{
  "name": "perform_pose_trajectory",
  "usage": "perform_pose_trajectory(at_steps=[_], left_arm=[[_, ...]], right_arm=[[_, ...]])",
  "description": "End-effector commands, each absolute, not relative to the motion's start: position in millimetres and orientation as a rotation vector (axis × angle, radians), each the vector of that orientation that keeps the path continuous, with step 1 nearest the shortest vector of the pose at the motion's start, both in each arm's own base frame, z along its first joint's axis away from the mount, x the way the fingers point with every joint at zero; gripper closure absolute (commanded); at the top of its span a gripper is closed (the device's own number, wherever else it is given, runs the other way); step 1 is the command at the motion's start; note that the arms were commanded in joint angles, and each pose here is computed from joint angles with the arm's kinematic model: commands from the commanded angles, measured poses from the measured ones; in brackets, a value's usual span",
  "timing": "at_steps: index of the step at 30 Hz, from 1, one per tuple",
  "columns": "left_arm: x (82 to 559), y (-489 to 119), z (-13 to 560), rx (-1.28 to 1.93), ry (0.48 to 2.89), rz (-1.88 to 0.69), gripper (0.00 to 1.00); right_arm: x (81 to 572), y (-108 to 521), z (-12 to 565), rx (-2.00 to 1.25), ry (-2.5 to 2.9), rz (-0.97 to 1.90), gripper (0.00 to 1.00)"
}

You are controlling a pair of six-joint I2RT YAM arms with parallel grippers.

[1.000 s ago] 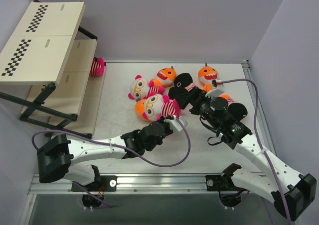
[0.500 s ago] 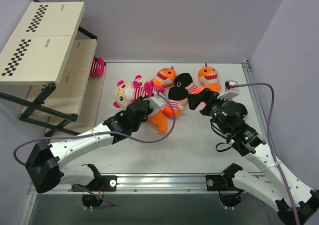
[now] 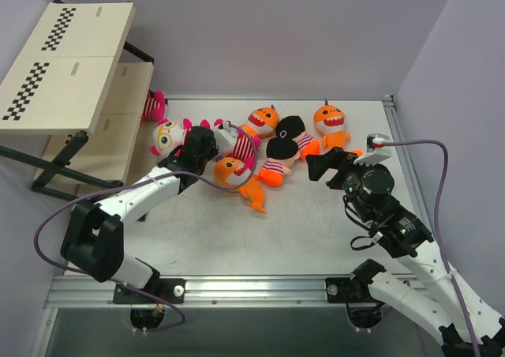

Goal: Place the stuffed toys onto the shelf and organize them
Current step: Place the stuffed toy onto shelf

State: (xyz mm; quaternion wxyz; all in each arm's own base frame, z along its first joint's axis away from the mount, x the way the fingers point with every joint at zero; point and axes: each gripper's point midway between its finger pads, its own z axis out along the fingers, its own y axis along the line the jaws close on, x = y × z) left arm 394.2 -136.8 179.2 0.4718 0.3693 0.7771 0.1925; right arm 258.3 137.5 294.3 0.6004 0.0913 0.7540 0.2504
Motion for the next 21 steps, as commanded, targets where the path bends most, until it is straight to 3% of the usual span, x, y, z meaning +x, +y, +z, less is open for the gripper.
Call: perform_pose_trajectory(at_steps=[1,8,21], left_arm=[[415,-134,190,0.931,1.869,0.467,0.98],[427,-99,154,0.967,1.961,0.569,0.98],[450,-30,138,0.900,2.036,0.737,0.98]], right_arm=[[260,129,294,0.206,1.737,0.530,0.00],[260,131,286,0.192,1.752,0.528,0.01],[269,142,282,0.141,1.784,0.519,0.01]])
